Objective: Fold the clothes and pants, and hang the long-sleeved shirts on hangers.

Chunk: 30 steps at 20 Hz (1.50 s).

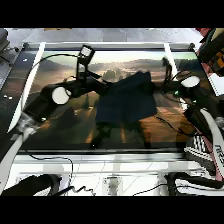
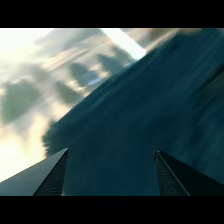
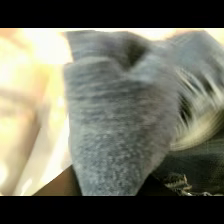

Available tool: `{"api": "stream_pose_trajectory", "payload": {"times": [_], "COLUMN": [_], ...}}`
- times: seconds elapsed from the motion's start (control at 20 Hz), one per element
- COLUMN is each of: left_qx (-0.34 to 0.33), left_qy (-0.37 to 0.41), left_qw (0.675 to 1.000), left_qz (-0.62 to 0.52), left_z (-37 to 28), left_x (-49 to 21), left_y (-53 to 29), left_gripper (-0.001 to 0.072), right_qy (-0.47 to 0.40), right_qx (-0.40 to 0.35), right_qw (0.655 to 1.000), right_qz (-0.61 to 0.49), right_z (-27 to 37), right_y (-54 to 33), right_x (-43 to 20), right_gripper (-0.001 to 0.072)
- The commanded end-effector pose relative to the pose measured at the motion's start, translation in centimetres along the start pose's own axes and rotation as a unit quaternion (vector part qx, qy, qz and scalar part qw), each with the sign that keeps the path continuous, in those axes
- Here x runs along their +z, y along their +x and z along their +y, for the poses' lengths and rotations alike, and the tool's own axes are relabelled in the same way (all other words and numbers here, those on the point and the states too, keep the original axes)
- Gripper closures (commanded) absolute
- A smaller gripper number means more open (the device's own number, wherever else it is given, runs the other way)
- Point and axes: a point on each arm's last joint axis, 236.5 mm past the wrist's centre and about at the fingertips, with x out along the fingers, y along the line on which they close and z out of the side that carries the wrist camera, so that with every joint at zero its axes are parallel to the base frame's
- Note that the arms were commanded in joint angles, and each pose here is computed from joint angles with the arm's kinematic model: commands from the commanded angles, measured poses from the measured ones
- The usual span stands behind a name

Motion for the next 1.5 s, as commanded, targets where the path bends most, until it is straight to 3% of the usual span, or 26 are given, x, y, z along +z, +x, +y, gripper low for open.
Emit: {"api": "stream_pose_trajectory", "payload": {"times": [0.0, 0.25, 0.45, 0.65, 0.9, 1.05, 1.2, 1.45], "left_qx": [0.042, 0.081, 0.095, 0.104, 0.104, 0.104, 0.104, 0.104], "left_qy": [0.003, 0.002, 0.008, 0.022, 0.021, 0.021, 0.021, 0.021], "left_qw": [0.999, 0.995, 0.992, 0.989, 0.989, 0.989, 0.989, 0.989], "left_qz": [0.0, -0.052, -0.086, -0.099, -0.099, -0.099, -0.099, -0.099], "left_z": [4.0, 6.3, 6.4, 6.3, 6.3, 6.3, 6.3, 6.3], "left_x": [0.7, 4.0, 6.0, 6.8, 6.8, 6.8, 6.8, 6.8], "left_y": [-3.5, -8.6, -11.9, -13.4, -13.4, -13.4, -13.4, -13.3], "left_gripper": [0.0107, 0.0107, 0.0107, 0.0107, 0.0107, 0.0107, 0.0107, 0.0107], "right_qy": [-0.092, -0.182, -0.127, 0.0, 0.086, 0.191, 0.345, 0.381], "right_qx": [0.003, -0.128, -0.29, -0.415, -0.52, -0.601, -0.617, -0.624], "right_qw": [0.988, 0.916, 0.857, 0.794, 0.746, 0.729, 0.697, 0.665], "right_qz": [-0.12, -0.334, -0.408, -0.444, -0.406, -0.268, -0.121, -0.154], "right_z": [6.8, 10.2, 4.4, -5.0, -11.6, -16.3, -18.4, -17.7], "right_y": [-6.7, -21.4, -33.7, -44.5, -51.8, -53.0, -52.4, -54.1], "right_x": [8.3, 18.3, 19.4, 16.5, 10.3, 1.3, -8.9, -10.0], "right_gripper": [0.0668, 0.0669, 0.0669, 0.0669, 0.0669, 0.0669, 0.067, 0.0669]}}
